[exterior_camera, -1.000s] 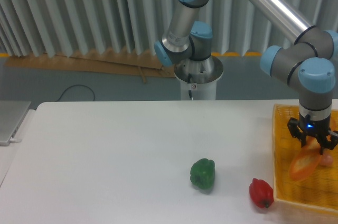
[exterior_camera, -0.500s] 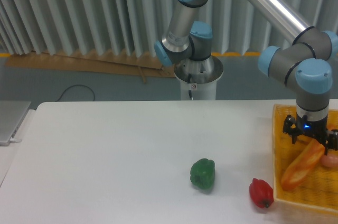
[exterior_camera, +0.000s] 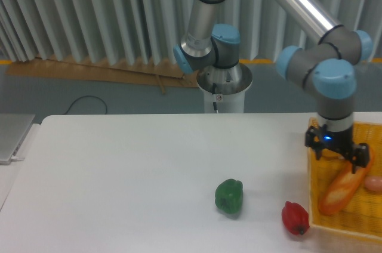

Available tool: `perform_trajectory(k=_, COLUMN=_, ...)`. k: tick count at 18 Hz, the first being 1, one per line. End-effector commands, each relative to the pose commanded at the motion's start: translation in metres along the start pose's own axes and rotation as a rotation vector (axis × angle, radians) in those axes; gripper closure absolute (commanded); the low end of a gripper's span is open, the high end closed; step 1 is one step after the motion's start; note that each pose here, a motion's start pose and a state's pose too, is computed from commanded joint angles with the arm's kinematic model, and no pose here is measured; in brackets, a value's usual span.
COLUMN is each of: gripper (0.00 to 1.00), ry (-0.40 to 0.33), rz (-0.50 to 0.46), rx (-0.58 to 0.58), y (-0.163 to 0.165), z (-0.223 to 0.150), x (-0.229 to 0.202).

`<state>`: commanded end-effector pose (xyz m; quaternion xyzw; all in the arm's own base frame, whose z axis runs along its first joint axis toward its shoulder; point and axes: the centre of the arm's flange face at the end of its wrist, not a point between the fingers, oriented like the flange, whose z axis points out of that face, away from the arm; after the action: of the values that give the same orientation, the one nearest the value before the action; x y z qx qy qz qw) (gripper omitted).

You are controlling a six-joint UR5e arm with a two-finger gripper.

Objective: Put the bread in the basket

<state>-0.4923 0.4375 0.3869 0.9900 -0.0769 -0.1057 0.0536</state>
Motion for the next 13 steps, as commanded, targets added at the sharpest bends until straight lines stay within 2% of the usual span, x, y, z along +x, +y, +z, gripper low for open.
perform_trajectory(k=4, gripper=0.00, ry=-0.001, rz=0.064, rx=0.054, y=-0.039, z=-0.016, x=0.029)
perform_trajectory(k=8, gripper=0.00, ry=0.004, rz=0.119, rx=0.079, y=-0.048, z=-0.022, x=0.038)
perform_trajectory(k=10, gripper=0.00, ry=0.026, rz=0.242, rx=0.079, y=-0.049, z=-0.016, x=0.046)
perform_trajectory(k=13, gripper=0.00, ry=0.075, rz=0.374, rx=0.198, y=-0.058, z=-0.022, x=0.067)
